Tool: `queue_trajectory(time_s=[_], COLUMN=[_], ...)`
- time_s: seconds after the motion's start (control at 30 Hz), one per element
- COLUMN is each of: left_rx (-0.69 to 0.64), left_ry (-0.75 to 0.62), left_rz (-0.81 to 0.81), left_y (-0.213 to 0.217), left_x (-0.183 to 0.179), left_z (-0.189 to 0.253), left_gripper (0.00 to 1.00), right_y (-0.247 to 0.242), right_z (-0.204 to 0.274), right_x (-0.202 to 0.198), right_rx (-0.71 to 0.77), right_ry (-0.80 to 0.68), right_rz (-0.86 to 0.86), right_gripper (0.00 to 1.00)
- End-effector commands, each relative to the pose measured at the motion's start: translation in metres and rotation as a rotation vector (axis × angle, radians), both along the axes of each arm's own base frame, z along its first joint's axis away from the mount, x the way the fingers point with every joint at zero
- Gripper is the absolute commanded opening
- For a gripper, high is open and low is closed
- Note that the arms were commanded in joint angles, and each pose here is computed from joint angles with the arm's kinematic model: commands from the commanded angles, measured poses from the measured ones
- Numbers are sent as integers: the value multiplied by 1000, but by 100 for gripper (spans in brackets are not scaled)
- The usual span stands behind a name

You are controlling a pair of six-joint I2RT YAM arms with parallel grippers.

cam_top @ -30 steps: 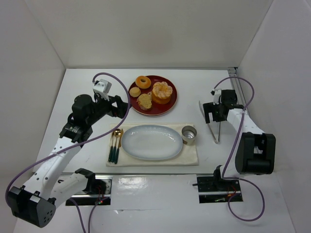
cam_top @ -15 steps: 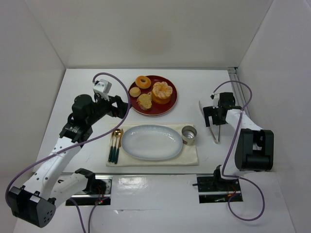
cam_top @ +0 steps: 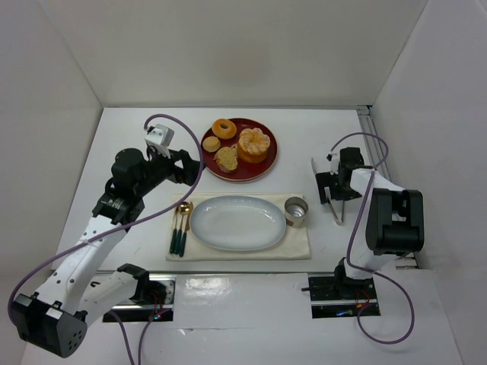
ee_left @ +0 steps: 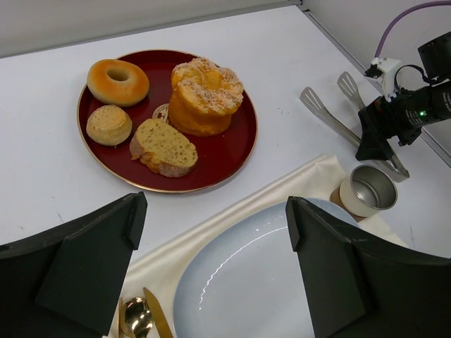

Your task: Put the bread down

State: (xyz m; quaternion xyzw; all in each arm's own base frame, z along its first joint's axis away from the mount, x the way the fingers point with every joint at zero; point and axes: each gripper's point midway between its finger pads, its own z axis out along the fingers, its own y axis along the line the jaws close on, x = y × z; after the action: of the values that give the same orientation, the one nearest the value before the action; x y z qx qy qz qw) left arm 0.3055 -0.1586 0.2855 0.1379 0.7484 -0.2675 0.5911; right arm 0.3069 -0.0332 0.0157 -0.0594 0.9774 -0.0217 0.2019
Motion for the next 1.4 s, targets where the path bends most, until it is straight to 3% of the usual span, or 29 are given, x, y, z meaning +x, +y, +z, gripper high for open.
queue_trajectory(time_s=[0.0, 0.13, 0.3, 0.67, 1.37], left_rx=[-32, -35, -35, -34, -24], left_ry=[-60, -69, -69, -70, -66], left_rz=[-23, -23, -23, -14, -15], left_y=[-5, -4, -4, -3, -3], left_x=[-3, -5, -5, -4, -2], left_z=[18, 21, 21, 21, 18], left_gripper=[100, 100, 100, 100, 100], right_y=[-3, -2, -2, -4, 11], right_z=[-3, -6, -9, -8, 112], right_x=[5, 4, 0, -2, 45], right_rx=[2, 7, 7, 11, 56], right_ry=[5, 14, 23, 20, -364], right_rz=[-16, -24, -24, -42, 71], right_gripper=[100, 98, 87, 38, 41])
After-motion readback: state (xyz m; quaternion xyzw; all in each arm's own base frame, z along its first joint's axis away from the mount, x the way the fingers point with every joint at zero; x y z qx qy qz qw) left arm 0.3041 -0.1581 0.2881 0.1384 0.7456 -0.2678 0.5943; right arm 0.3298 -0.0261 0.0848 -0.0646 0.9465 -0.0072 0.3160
